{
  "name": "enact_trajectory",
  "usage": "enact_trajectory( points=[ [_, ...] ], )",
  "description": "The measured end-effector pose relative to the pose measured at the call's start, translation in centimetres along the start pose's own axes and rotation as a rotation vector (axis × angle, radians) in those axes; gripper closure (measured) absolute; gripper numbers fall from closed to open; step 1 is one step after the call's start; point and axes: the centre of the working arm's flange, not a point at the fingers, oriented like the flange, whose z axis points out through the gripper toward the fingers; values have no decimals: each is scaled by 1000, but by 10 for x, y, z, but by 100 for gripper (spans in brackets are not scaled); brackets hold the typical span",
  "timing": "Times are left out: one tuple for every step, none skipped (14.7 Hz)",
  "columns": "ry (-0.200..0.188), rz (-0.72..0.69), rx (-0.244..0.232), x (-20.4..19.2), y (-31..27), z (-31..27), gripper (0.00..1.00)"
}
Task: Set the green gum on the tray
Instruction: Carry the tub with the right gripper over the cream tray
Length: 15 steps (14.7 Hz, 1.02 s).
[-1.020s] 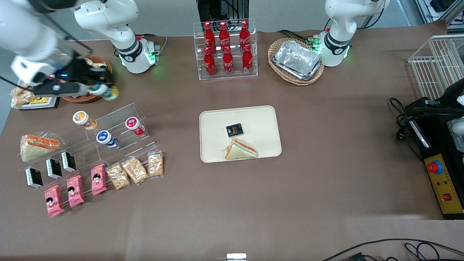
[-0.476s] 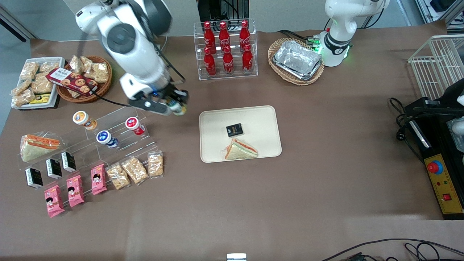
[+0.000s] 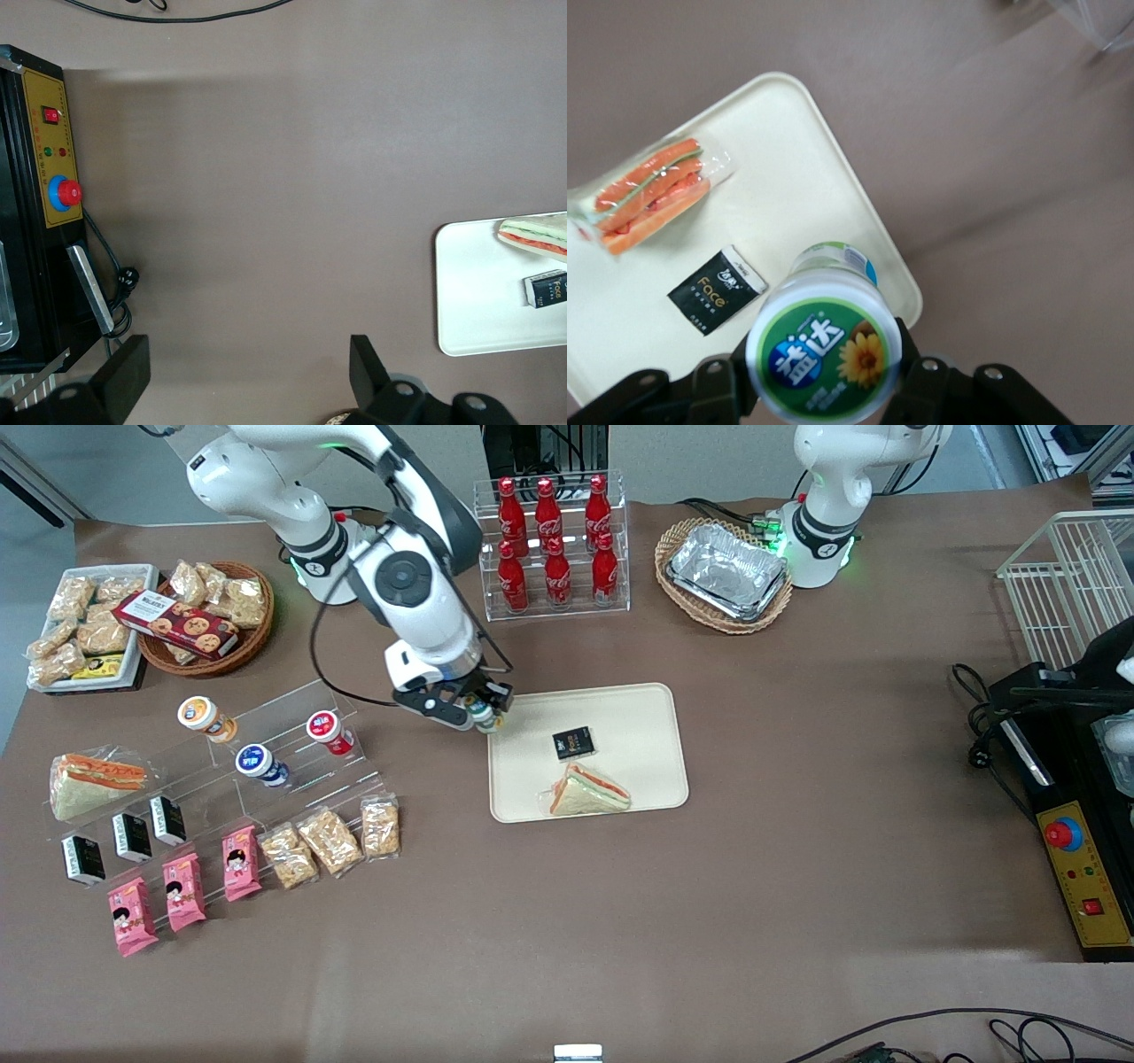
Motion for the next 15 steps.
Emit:
enact_trajectory(
  points=[
    [4, 5, 3, -6, -2, 13, 43],
    [8, 8, 5, -10, -2, 25, 43],
    [12, 8, 9, -11, -2, 36, 43],
    [18, 12, 14, -11, 0, 46, 43],
    [22, 16, 17, -12, 2, 55, 43],
    [25, 24, 18, -14, 3, 64, 43],
    [27, 29, 19, -18, 3, 72, 43],
    [28, 30, 20, -23, 2, 79, 43],
    [28, 29, 17, -27, 1, 85, 43],
    [27, 29, 13, -30, 0, 90, 43],
    [26, 27, 10, -32, 0, 93, 43],
    [25, 25, 6, -34, 1, 96, 43],
    [25, 24, 5, -35, 1, 97, 42],
    [24, 25, 4, -35, 1, 97, 36],
    [25, 25, 4, -35, 1, 97, 26]
  ],
)
